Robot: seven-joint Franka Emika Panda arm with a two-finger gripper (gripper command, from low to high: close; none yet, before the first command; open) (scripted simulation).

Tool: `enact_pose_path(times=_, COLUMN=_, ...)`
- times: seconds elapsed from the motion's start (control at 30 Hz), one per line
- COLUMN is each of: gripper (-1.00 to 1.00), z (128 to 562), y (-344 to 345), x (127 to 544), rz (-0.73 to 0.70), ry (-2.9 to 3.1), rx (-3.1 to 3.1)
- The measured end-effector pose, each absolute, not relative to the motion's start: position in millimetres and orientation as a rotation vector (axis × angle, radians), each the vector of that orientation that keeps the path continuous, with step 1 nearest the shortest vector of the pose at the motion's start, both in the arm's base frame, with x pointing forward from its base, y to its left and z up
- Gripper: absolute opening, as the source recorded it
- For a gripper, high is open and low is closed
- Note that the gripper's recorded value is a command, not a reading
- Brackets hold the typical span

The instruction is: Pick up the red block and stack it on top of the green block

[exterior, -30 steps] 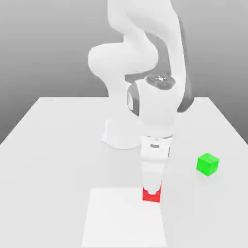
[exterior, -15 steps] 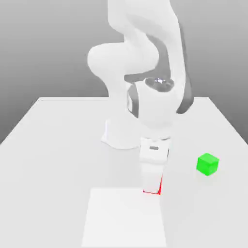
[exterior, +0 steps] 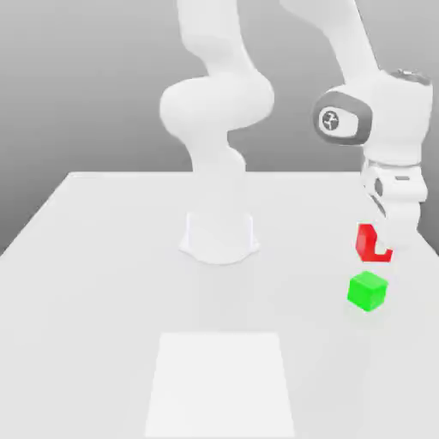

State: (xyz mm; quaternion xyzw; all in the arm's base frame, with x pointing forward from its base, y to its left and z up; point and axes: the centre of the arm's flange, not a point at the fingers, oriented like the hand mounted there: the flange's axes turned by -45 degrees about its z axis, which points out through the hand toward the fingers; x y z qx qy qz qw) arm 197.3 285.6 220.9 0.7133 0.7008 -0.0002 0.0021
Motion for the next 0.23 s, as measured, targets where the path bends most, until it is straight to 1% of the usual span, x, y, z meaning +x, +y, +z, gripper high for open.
enact_pose_path(times=0.13, gripper=-1.00, z=186.3, y=285.0, x=196.2, rz=-0.001, ry=2.197, rx=2.241)
enact_pose_path(times=0.17, gripper=1.00, z=181.6, y=284.6, x=195.7, rz=-0.001, ry=2.198, rx=2.241)
enact_pose_path(times=0.23, gripper=1.00, z=181.6, y=284.6, x=195.7, rz=-0.001, ry=2.198, rx=2.241)
